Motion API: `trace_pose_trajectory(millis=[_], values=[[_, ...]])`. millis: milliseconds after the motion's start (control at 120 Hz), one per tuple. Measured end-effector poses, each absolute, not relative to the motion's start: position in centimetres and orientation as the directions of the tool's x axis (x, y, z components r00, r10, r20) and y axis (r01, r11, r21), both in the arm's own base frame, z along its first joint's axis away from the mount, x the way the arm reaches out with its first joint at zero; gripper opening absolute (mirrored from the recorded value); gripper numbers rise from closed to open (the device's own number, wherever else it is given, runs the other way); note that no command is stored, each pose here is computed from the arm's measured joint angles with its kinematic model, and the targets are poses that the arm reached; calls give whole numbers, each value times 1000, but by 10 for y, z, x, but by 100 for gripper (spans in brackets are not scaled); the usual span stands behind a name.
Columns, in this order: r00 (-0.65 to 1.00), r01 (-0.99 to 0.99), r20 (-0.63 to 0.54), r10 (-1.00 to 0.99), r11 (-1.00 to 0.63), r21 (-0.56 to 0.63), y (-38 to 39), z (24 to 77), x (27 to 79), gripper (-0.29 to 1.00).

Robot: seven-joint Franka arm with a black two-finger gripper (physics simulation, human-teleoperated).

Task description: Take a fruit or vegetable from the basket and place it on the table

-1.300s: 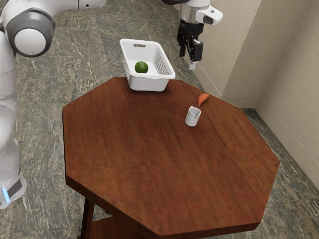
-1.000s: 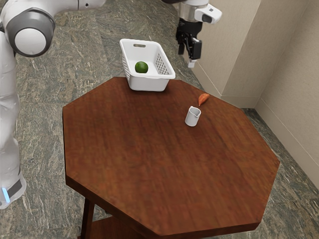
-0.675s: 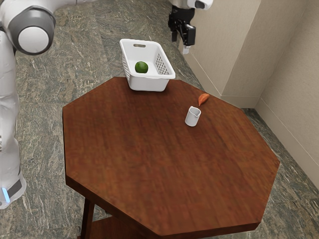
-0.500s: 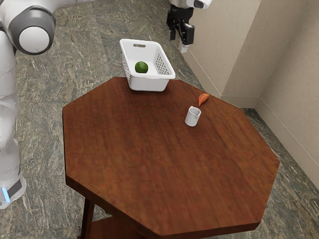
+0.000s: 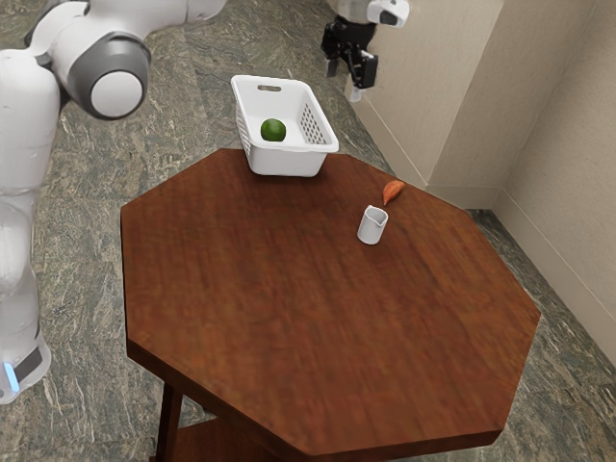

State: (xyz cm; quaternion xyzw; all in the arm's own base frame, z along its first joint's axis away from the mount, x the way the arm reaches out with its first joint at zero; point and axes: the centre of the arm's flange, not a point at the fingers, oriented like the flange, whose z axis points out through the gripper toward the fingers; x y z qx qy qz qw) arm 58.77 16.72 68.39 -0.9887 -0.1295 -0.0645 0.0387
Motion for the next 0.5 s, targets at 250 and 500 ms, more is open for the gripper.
trace_pose_trajectory(millis=[250, 500], values=[[936, 334, 141, 323, -940, -68, 237, 627, 581, 70], [862, 483, 189, 470, -875, -31, 399, 614, 532, 70]])
